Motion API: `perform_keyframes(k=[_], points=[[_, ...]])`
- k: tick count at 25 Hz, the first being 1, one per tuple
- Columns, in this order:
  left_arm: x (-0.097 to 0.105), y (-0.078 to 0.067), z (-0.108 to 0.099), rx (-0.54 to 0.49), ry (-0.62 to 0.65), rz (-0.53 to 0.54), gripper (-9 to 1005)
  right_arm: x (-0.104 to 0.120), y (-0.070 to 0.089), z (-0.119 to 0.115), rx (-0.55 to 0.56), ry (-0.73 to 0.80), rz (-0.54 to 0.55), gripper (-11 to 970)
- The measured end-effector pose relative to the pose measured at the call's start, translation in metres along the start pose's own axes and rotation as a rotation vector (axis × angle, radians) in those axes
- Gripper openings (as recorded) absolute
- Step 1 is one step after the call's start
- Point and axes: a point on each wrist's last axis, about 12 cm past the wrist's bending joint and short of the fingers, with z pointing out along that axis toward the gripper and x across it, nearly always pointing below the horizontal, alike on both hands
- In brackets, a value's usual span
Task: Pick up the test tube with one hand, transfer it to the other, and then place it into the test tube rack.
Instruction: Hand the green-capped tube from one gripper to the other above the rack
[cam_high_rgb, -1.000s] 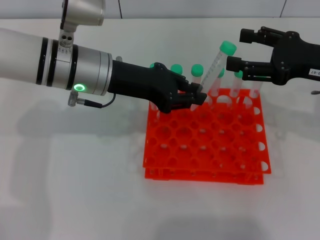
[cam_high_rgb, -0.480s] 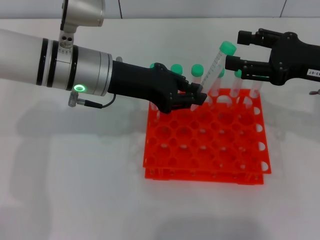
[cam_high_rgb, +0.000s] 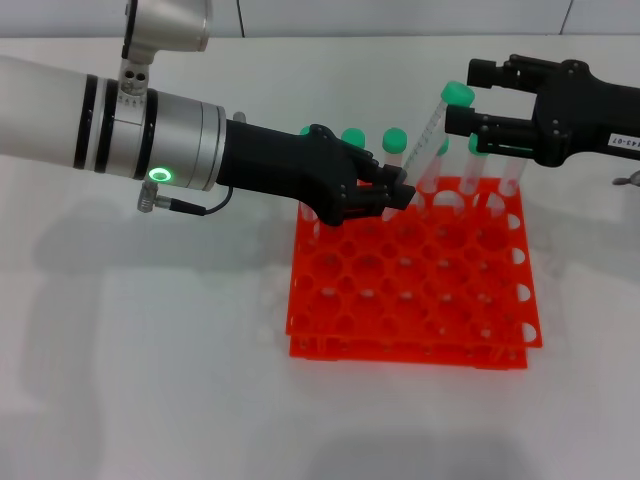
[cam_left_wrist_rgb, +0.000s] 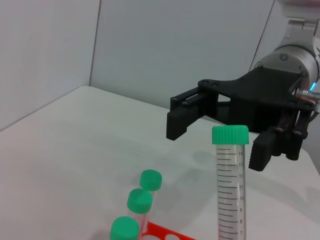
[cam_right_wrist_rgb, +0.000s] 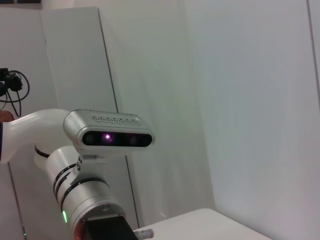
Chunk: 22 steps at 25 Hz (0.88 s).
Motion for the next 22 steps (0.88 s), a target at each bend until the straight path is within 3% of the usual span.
perform_keyframes(k=[13, 19, 22], points=[[-0.0018, 0.0002, 0.0006, 0.002, 0.000, 0.004, 184, -0.0003, -0.0010, 0.0037, -0.007, -0.001, 0.008, 681], [-0.0018, 0.0002, 0.0007, 0.002, 0.001, 0.005, 184, -0.0027, -0.0018, 0.0057, -0.011, -0.005, 0.002, 456], [-0.0019, 0.0002, 0.0007, 0.002, 0.000, 0.005, 184, -0.0032, -0.0020, 0.0056, -0.010, -0.006, 0.002, 428]])
